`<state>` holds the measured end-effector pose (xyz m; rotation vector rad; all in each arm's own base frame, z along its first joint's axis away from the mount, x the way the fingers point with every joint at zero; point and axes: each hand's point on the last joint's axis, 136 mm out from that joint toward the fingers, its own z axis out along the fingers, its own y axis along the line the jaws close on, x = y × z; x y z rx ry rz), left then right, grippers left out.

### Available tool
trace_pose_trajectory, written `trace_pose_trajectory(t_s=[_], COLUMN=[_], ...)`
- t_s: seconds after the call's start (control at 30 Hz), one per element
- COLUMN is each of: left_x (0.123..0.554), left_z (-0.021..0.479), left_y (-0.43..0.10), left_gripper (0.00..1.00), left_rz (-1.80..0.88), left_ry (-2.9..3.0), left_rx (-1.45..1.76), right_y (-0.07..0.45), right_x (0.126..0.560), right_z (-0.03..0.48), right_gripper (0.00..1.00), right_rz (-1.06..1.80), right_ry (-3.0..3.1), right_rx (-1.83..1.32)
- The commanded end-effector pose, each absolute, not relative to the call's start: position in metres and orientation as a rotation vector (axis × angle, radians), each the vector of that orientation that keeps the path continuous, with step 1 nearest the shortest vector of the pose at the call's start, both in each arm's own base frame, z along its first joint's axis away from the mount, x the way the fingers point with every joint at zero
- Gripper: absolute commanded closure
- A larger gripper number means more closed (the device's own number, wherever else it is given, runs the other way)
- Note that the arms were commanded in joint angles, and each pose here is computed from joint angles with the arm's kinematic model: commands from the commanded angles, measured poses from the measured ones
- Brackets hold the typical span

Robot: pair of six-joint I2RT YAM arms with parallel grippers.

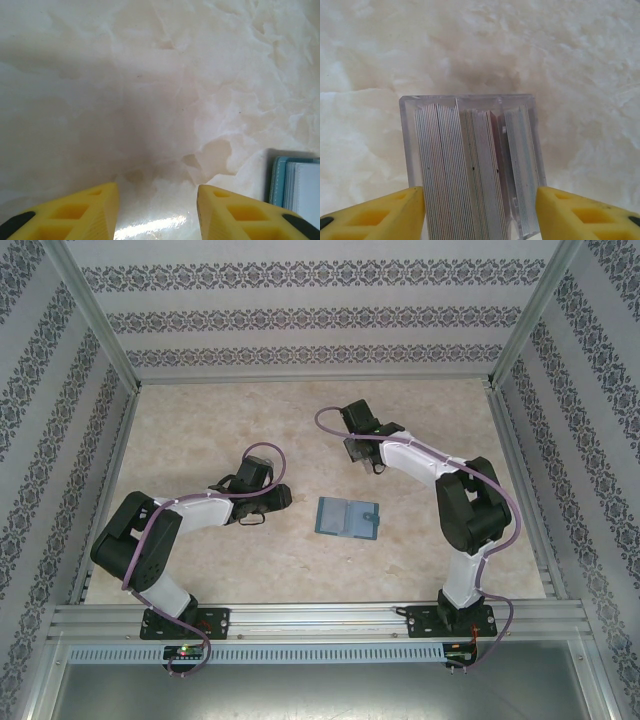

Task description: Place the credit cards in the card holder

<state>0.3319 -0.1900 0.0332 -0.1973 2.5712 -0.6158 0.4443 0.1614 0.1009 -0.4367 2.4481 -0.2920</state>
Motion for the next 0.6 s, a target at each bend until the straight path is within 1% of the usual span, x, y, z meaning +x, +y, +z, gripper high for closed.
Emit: trace_pose_trajectory(t_s=[0.0, 0.2, 0.3, 0.37, 0.47, 0.57], left_x=[0.336, 0.335, 0.336, 0.335, 0.336, 0.334], left_z=[0.042, 0.043, 0.041, 0.042, 0.044, 0.041], left_y=[-0.183, -0.183, -0.182, -0.184, -0.183, -0.184], left_gripper=[0.54, 0.54, 0.54, 0.54, 0.54, 0.55], left_rz=[-0.599, -0.597, -0.59, -0.601, -0.597, -0.602], left_ry=[2.536, 2.536, 2.542, 2.543, 2.532, 2.545], left_rx=[-0.194, -0.192, -0.196, -0.192, -0.192, -0.193], right_y=[0.146, 0.145, 0.146, 0.147, 0.151, 0.154], right_x=[0.444, 0.448, 0.448, 0.449, 0.446, 0.445], right_z=[0.105, 0.118, 0.122, 0.12, 0.116, 0.114], right_gripper=[0.41, 0.42, 0.44, 0.5, 0.66, 0.77], right_rz=[-0.494, -0.607, -0.601, -0.576, -0.556, -0.537], right_ry=[2.423, 2.365, 2.349, 2.359, 2.377, 2.376], right_rx=[-0.466, -0.494, -0.493, -0.497, -0.521, -0.532])
